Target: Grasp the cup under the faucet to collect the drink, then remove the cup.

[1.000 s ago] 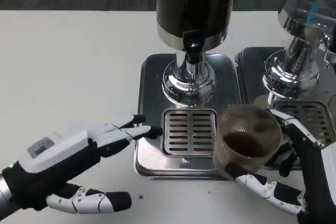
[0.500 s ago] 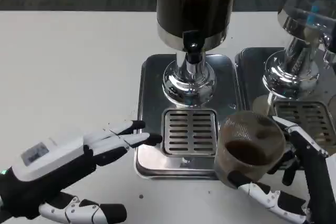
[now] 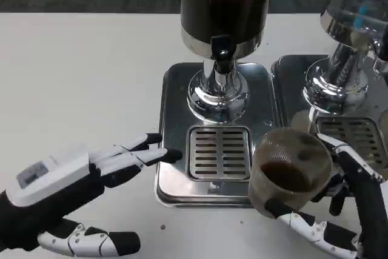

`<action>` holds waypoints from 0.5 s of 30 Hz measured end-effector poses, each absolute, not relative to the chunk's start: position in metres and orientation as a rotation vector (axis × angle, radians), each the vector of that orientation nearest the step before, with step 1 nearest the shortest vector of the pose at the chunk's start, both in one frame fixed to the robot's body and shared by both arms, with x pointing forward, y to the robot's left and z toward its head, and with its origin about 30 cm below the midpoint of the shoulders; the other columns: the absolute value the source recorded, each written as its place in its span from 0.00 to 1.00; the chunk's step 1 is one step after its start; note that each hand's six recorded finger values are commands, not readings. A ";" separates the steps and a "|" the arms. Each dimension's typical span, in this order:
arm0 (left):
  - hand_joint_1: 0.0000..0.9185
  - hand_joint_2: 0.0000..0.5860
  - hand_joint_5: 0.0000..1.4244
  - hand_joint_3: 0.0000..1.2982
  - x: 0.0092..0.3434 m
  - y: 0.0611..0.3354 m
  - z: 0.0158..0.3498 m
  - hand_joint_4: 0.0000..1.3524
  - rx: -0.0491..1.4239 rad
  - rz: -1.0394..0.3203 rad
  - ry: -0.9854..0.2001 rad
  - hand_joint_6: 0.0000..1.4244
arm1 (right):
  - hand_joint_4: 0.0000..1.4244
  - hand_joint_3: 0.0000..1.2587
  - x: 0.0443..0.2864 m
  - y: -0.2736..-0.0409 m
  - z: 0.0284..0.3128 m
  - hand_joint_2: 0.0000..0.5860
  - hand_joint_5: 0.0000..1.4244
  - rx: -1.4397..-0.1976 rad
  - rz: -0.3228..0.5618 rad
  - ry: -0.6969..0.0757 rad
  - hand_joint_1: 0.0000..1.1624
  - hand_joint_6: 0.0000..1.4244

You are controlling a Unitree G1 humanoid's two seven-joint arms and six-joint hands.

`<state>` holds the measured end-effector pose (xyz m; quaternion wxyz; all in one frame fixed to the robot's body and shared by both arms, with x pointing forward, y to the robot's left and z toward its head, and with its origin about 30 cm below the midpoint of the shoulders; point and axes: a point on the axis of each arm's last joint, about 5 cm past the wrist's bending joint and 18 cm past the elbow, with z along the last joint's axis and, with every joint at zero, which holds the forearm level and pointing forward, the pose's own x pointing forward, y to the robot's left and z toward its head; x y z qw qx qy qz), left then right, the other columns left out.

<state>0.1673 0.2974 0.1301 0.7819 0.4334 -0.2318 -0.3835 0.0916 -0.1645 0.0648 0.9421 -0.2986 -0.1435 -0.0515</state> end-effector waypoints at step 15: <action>0.00 0.28 0.00 0.08 0.164 0.297 0.130 0.00 0.936 -0.838 -0.501 0.06 | 0.52 0.50 0.091 -0.164 0.066 0.42 0.62 -0.606 -0.099 -0.293 0.57 0.81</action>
